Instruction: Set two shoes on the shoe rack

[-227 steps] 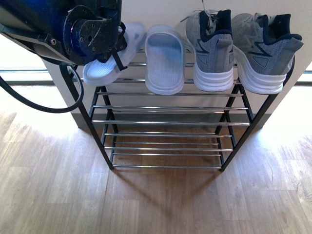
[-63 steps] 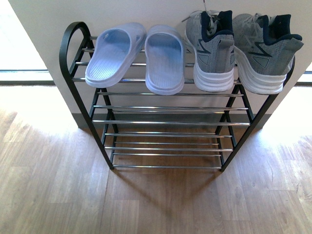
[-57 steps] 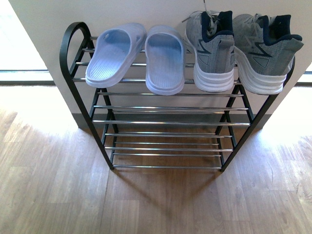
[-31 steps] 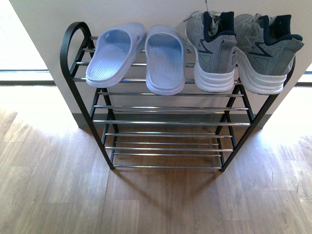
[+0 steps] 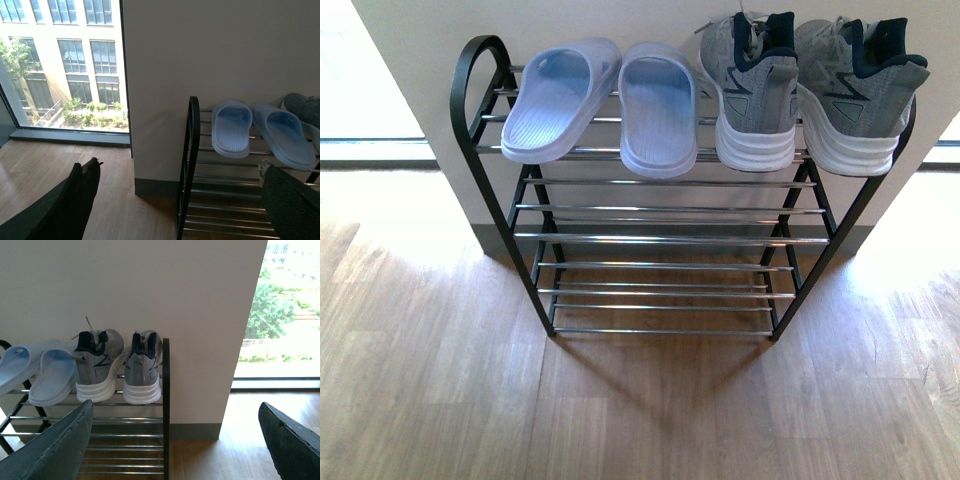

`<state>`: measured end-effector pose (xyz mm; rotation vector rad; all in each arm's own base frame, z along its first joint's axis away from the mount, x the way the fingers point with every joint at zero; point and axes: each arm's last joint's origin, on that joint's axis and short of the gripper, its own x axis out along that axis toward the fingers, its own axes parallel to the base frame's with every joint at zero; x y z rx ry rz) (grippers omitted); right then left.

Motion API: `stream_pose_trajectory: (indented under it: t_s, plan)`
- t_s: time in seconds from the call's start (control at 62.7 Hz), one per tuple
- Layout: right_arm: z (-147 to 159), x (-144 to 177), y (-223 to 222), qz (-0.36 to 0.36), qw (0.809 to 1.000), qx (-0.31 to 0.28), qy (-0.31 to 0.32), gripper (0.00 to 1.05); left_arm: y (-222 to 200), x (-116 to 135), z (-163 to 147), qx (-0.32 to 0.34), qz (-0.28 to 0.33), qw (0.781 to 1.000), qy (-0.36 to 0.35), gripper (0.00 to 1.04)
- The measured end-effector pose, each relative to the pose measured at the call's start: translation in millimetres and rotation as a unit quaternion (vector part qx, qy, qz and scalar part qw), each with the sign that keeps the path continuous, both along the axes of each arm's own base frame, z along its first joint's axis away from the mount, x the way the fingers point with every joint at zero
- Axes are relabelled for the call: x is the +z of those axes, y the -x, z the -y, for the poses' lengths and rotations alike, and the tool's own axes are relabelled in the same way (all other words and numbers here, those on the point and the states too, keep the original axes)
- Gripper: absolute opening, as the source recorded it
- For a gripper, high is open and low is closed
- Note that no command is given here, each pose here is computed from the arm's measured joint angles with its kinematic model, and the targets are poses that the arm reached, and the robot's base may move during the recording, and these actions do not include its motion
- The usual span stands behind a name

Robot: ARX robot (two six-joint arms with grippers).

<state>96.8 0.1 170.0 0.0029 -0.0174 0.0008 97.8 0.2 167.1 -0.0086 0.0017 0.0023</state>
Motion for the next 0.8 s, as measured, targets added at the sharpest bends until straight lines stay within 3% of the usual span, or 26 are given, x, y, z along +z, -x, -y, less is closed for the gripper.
stream_pose_trajectory:
  t_s: [0.797]
  plan:
    - [0.0, -0.1, 0.0, 0.0, 1.0, -0.001, 0.0, 0.96, 0.0, 0.0, 0.0, 0.0, 0.0, 1.0, -0.001, 0.95]
